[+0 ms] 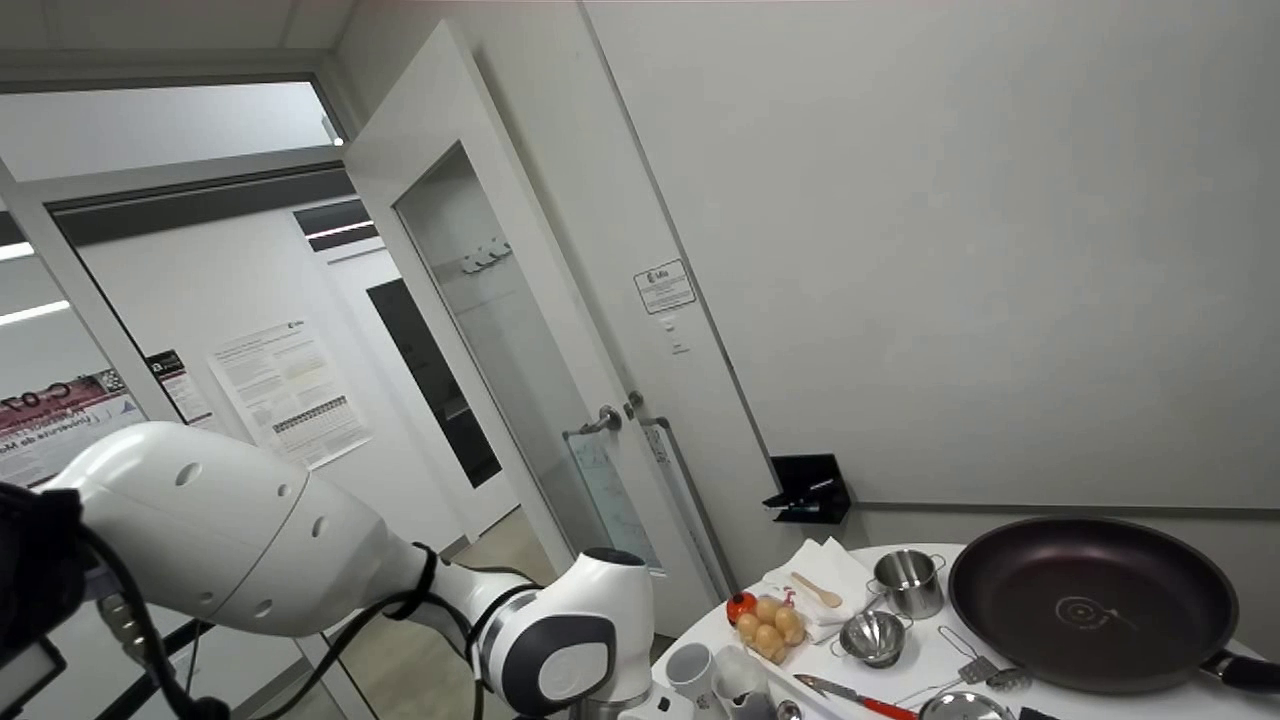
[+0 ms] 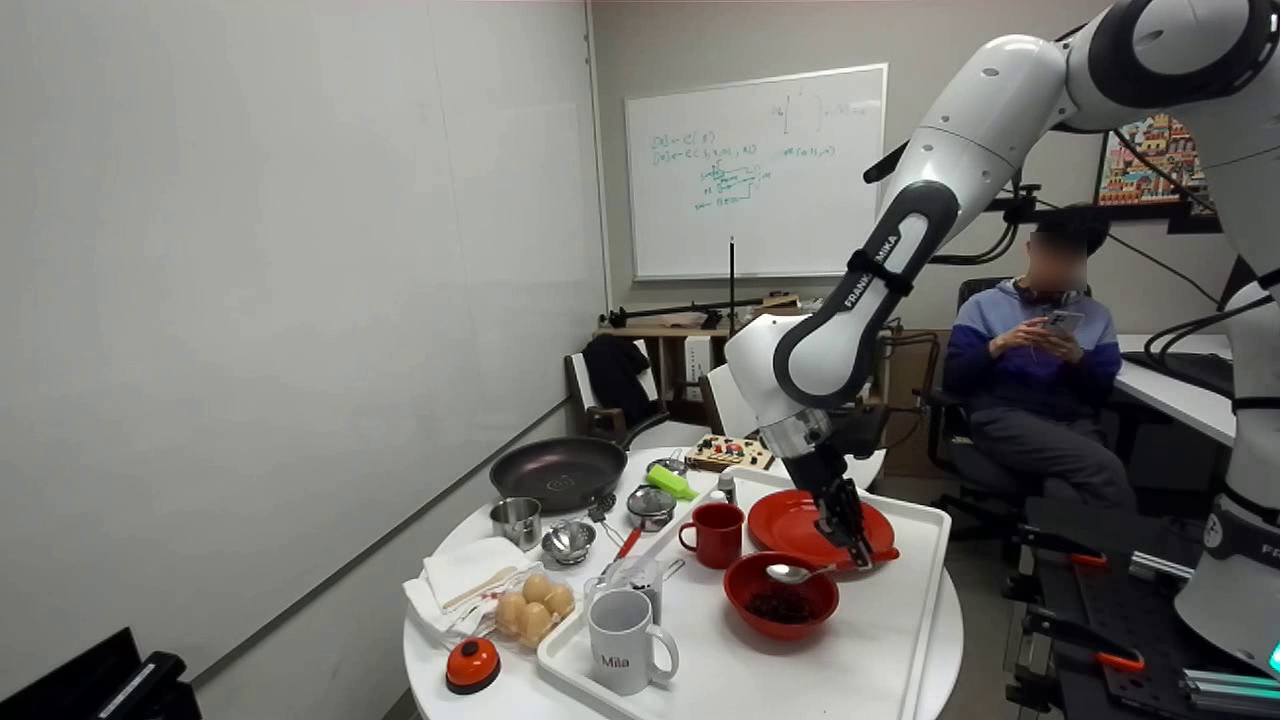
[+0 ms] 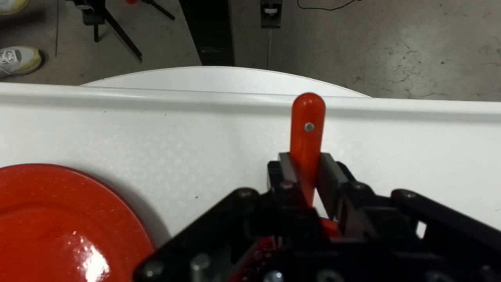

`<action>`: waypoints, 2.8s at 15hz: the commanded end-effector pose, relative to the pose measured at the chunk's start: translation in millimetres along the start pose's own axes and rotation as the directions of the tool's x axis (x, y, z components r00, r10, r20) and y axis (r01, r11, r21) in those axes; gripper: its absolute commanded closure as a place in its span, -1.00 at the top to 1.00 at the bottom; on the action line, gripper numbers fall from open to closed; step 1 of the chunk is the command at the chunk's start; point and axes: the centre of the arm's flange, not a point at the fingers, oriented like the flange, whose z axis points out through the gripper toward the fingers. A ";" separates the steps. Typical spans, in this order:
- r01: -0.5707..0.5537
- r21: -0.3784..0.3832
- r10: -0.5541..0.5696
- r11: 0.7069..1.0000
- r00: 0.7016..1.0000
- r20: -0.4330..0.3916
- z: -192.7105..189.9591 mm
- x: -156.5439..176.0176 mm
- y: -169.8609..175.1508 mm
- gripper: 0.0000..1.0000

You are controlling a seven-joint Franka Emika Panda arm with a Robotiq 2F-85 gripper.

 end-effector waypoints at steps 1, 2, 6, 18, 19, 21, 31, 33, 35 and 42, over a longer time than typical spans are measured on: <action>0.007 -0.067 -0.003 0.998 0.999 0.050 -14.8 10.0 -1.8 -0.90; 0.008 -0.085 -0.003 0.996 0.998 0.062 -16.4 12.1 -2.3 -0.90; 0.005 -0.128 0.008 0.992 0.995 0.101 -19.5 24.6 -3.8 -0.90; 0.041 -0.135 -0.019 0.990 0.987 0.162 12.9 57.0 -22.6 -0.90; 0.050 -0.135 -0.027 0.990 0.986 0.162 14.6 56.6 -25.5 -0.90; 0.068 -0.136 -0.045 0.988 0.986 0.163 18.0 53.9 -33.1 -0.90; 0.183 -0.101 -0.162 0.978 0.969 0.187 26.8 42.3 -66.8 -0.90; 0.154 -0.120 -0.128 0.981 0.971 0.201 28.6 46.4 -58.1 -0.90; 0.132 -0.130 -0.103 0.983 0.972 0.211 30.0 49.4 -48.1 -0.90; 0.060 -0.147 -0.025 0.987 0.974 0.226 26.3 56.8 -19.0 -0.90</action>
